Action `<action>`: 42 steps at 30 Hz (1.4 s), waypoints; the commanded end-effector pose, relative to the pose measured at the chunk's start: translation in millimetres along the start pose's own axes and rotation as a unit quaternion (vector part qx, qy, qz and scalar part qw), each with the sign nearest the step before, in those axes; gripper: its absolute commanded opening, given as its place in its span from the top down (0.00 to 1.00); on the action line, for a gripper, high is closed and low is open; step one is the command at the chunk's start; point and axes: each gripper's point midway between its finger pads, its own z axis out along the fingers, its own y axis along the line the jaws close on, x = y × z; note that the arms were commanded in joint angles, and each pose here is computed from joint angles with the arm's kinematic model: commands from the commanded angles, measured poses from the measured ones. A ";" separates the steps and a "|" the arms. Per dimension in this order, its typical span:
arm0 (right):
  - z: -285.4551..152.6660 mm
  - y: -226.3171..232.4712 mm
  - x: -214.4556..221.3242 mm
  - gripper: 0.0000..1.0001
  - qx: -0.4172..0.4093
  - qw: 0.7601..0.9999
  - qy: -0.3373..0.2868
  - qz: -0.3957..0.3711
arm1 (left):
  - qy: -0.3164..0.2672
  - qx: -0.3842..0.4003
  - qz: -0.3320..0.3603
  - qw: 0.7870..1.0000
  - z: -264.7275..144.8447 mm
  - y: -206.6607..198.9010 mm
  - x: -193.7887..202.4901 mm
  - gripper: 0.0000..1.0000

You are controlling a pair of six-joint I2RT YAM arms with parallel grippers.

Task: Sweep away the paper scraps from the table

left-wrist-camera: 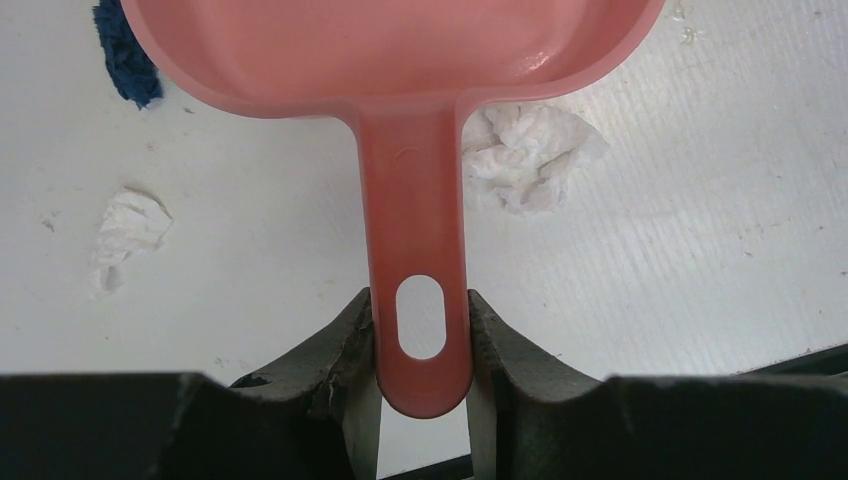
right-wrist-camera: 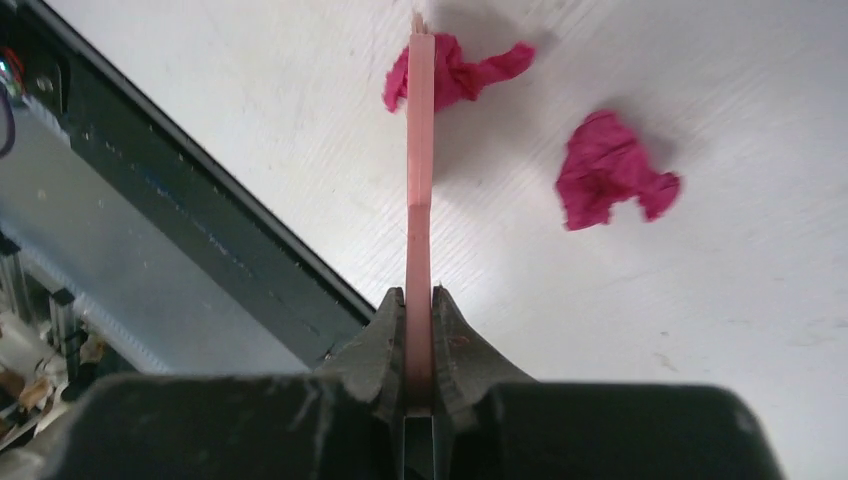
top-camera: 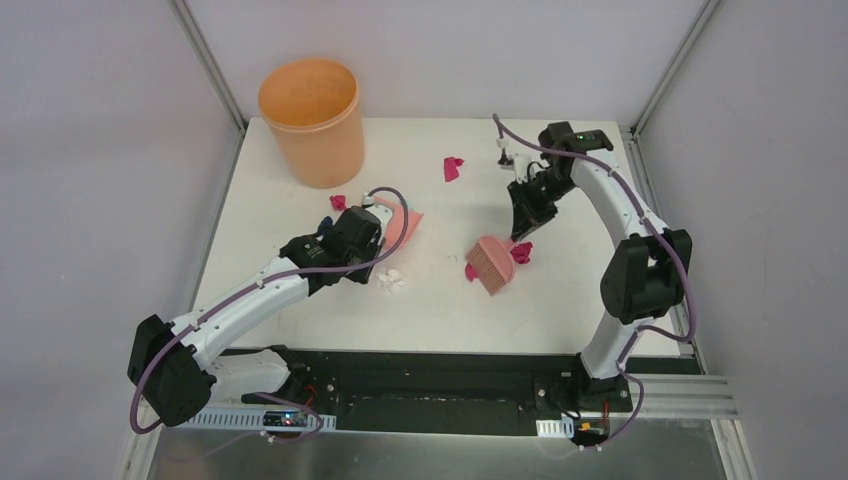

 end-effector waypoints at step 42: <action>-150.2 -195.0 146.7 1.00 0.432 0.867 -0.006 0.248 | 0.029 0.259 0.024 0.965 -5.1 -92.1 -4.2 1.00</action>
